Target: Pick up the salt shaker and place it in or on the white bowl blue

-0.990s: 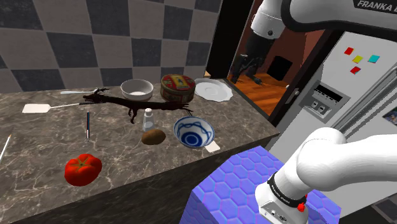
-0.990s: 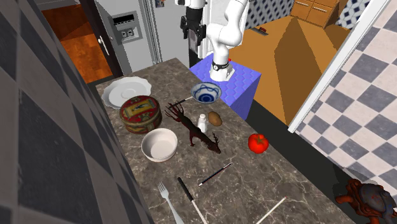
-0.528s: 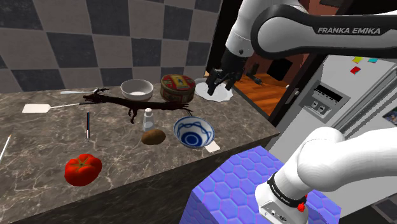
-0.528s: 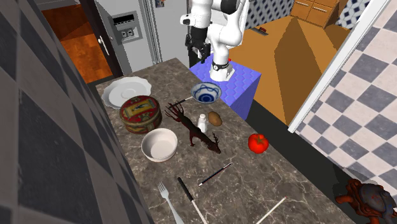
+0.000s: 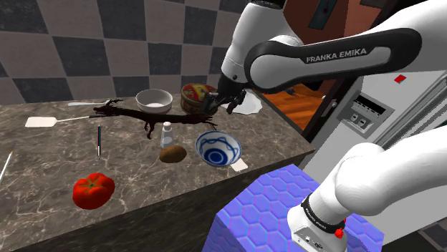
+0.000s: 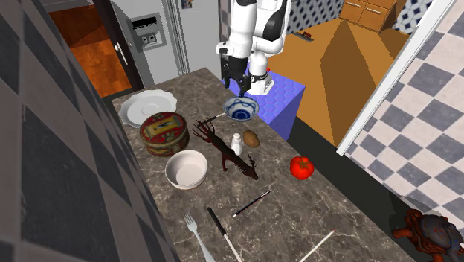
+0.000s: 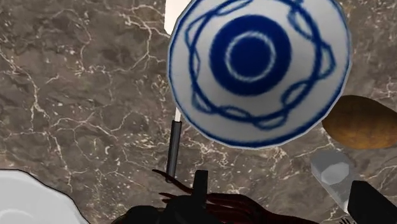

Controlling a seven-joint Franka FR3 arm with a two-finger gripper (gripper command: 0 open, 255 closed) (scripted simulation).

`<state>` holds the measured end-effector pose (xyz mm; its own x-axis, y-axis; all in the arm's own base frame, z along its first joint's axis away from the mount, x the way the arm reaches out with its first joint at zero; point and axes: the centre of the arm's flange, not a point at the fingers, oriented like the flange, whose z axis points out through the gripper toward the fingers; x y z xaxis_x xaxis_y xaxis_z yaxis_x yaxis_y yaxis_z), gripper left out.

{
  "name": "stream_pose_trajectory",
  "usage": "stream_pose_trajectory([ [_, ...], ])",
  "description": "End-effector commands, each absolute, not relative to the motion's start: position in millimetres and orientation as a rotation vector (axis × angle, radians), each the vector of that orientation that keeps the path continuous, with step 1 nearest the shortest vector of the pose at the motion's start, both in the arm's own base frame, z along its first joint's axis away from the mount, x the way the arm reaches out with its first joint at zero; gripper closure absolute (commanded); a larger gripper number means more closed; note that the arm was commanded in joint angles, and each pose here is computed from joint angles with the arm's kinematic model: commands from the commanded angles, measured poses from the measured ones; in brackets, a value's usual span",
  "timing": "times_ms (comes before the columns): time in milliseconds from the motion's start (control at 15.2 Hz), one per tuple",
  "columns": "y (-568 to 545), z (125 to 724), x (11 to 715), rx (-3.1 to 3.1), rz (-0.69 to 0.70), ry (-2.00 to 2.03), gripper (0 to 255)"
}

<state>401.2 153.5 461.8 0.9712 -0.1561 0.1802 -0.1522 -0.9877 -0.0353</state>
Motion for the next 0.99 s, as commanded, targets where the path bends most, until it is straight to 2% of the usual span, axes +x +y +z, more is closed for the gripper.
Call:
stream_pose_trajectory([
  [0,170.6,448.2,416.0,-3.082,-0.304,0.261,0],
  [924,263.0,362.4,495.3,-3.002,-0.392,0.356,0],
])
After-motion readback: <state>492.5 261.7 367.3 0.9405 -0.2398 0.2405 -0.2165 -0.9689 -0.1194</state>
